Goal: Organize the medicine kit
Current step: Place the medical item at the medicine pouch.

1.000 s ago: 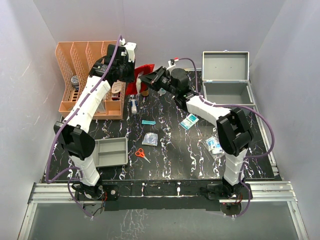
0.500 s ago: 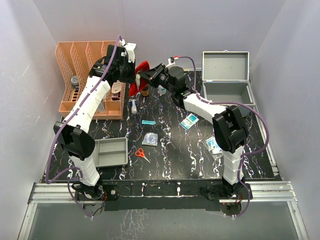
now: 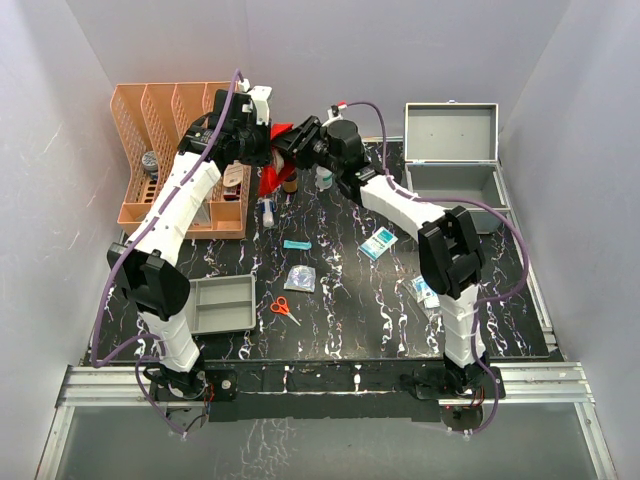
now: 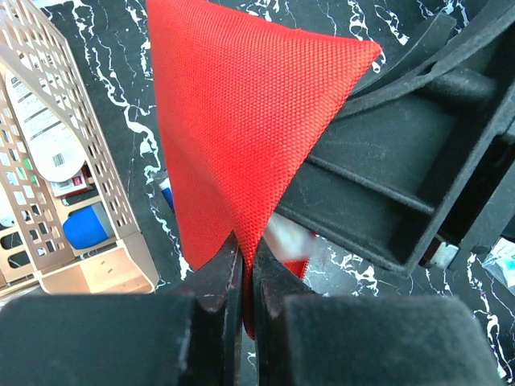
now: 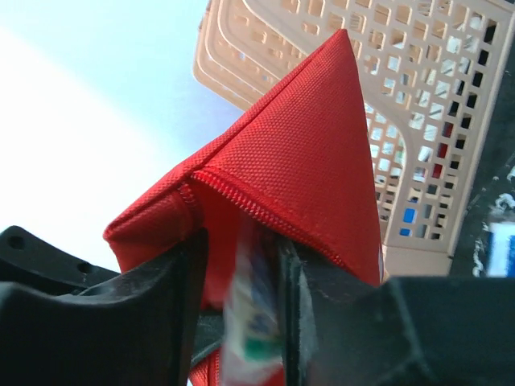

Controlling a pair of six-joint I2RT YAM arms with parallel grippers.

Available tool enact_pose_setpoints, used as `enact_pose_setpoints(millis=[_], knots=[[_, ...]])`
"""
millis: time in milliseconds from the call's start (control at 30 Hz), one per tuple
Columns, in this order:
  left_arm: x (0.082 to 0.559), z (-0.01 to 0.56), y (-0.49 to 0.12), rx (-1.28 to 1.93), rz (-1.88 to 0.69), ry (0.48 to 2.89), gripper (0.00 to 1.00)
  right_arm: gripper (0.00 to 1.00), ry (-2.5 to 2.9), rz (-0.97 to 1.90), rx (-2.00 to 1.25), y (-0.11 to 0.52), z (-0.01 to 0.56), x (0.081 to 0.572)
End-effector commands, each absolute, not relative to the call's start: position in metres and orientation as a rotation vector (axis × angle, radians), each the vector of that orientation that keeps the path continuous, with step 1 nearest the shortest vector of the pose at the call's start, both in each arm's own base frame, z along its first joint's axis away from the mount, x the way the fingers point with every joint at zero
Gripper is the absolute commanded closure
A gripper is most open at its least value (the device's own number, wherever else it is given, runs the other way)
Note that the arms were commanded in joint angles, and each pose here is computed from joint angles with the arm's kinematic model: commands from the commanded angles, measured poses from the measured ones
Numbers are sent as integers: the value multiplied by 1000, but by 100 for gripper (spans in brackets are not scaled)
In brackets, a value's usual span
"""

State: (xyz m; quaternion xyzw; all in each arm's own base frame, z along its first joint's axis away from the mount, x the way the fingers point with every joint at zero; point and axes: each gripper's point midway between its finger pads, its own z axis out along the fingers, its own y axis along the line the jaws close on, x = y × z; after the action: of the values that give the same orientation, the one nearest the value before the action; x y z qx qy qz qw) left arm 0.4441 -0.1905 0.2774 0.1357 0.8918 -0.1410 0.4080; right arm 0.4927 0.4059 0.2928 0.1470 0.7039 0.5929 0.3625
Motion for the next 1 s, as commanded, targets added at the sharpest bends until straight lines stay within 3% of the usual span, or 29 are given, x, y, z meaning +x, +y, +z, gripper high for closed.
enact_pose_setpoints(millis=[0, 367, 667, 833, 967], knots=[[437, 297, -192, 344, -385, 2201, 100, 61, 1865, 1437, 227, 407, 319, 476], [441, 293, -193, 348, -381, 2207, 100, 60, 2066, 1207, 245, 366, 311, 436], [436, 286, -187, 362, -343, 2235, 100, 53, 2090, 1005, 201, 332, 336, 416], [433, 284, -179, 355, -298, 2245, 100, 52, 2344, 596, 16, 290, 273, 382], [432, 284, -179, 357, -296, 2248, 100, 52, 2501, 475, -286, 290, 225, 329]])
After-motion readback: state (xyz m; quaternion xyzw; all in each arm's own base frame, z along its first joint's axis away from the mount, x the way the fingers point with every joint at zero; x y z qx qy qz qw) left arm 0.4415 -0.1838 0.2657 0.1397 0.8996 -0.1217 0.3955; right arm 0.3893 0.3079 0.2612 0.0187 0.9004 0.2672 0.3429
